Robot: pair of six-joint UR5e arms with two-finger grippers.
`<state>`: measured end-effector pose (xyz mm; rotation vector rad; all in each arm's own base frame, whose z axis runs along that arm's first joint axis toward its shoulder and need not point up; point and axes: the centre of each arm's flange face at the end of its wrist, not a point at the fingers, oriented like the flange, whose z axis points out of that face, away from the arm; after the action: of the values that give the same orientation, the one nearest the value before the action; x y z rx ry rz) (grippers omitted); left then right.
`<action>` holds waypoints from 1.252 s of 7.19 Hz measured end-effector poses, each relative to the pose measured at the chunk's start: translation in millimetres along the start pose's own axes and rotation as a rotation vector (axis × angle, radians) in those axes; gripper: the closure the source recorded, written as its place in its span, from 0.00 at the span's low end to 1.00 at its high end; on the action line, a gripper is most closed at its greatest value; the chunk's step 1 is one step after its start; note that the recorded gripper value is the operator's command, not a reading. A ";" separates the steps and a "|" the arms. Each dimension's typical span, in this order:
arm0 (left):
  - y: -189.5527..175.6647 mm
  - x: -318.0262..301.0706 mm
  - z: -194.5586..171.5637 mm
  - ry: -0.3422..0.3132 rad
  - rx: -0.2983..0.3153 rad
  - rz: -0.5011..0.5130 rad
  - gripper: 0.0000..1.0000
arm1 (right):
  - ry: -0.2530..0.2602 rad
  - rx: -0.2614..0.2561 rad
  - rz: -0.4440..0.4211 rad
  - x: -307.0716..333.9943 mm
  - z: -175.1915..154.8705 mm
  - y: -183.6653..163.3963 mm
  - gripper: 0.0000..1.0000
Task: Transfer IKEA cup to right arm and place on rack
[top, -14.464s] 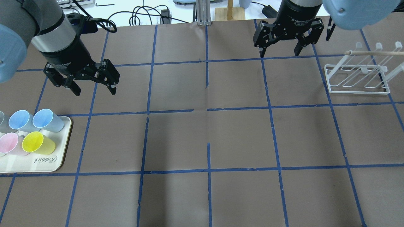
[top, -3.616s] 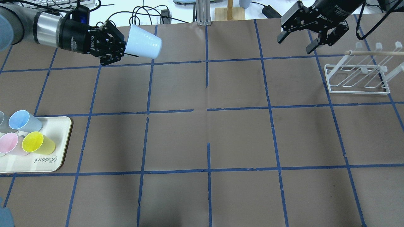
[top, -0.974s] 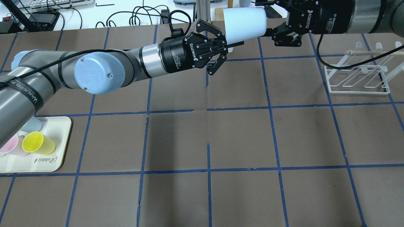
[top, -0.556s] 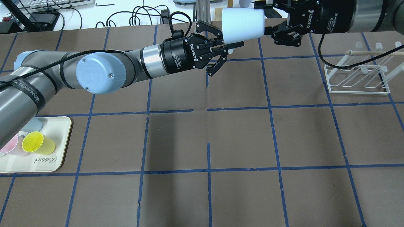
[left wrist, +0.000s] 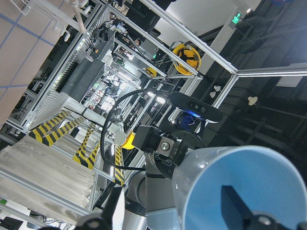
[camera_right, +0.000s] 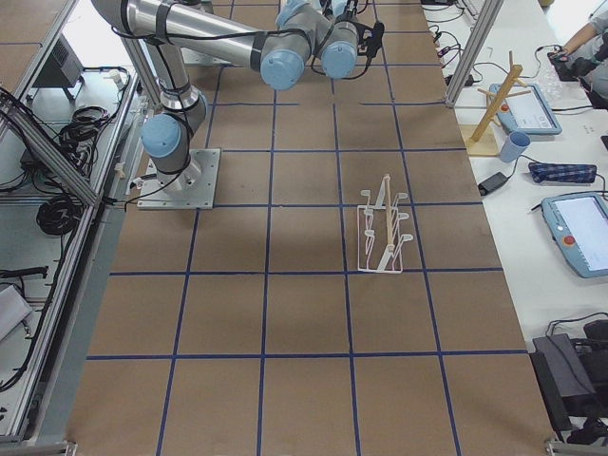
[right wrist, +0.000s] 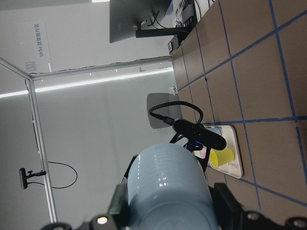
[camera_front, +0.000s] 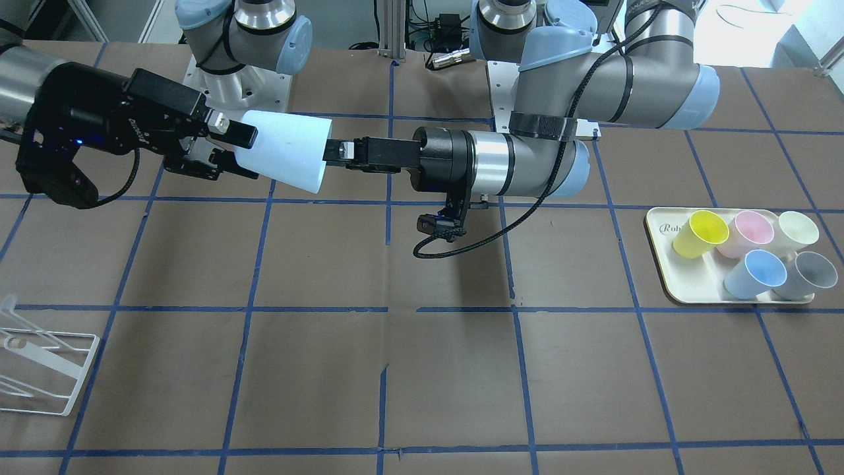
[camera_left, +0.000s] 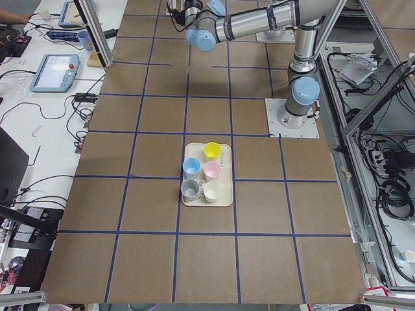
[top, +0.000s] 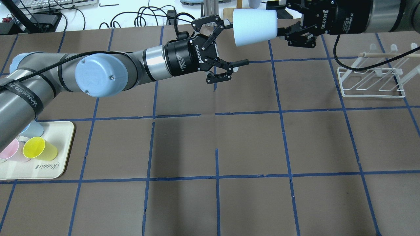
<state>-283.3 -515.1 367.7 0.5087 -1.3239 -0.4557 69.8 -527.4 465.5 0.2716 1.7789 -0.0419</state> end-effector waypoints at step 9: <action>29.5 94.4 -238.9 -1.220 0.265 0.125 0.00 | 1.151 0.063 -0.279 47.2 -135.7 -72.8 0.86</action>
<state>-30.2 -524.7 419.7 0.3426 -2.5979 -0.5011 -84.5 -566.7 442.1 0.0731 2.9564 -0.1662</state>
